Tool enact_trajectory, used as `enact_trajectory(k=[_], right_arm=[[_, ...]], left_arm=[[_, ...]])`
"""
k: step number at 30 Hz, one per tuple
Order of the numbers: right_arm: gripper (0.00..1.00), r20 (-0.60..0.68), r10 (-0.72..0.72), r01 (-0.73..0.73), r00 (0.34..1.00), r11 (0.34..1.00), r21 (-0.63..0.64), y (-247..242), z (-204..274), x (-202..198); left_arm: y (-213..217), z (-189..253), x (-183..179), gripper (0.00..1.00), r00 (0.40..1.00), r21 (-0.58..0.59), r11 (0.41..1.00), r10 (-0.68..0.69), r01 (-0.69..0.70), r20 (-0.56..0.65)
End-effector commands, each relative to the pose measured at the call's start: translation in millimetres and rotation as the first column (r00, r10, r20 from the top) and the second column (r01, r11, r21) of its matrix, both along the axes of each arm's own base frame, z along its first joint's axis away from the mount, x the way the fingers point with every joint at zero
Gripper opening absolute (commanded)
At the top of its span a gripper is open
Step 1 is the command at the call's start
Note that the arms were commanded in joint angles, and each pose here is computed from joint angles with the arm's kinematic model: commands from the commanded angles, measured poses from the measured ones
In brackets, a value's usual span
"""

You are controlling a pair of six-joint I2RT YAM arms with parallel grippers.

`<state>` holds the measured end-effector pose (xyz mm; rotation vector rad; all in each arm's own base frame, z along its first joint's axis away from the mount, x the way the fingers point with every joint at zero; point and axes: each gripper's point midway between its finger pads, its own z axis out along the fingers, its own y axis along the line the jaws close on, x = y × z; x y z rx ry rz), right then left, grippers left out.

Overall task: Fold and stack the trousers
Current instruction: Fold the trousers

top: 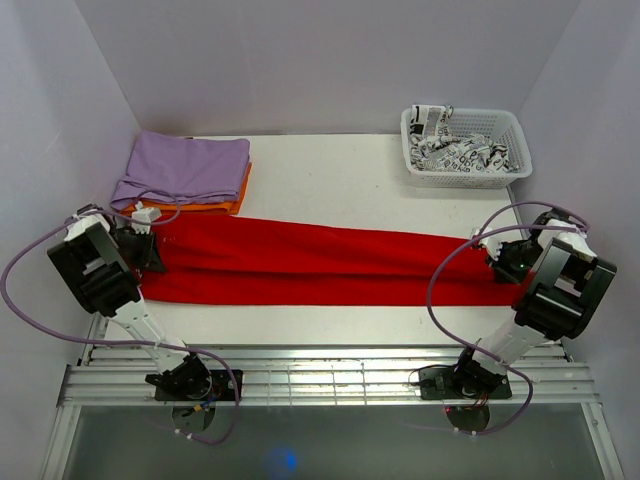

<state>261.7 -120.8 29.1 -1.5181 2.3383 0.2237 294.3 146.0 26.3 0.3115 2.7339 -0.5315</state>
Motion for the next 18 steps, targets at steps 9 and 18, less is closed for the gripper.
enact_trajectory(k=[9, 18], right_arm=[[0.08, 0.268, -0.042, 0.071, 0.963, 0.992, -0.101, -53, 102, 76], [0.08, 0.329, 0.013, 0.039, 0.944, 0.988, -0.152, -66, 143, 77]], left_arm=[[78, 125, 106, 0.0, 0.87, 0.311, 0.949, -0.106, -0.057, 0.482], [90, 212, 118, 0.0, 0.753, 0.398, 0.914, -0.21, -0.075, 0.624]])
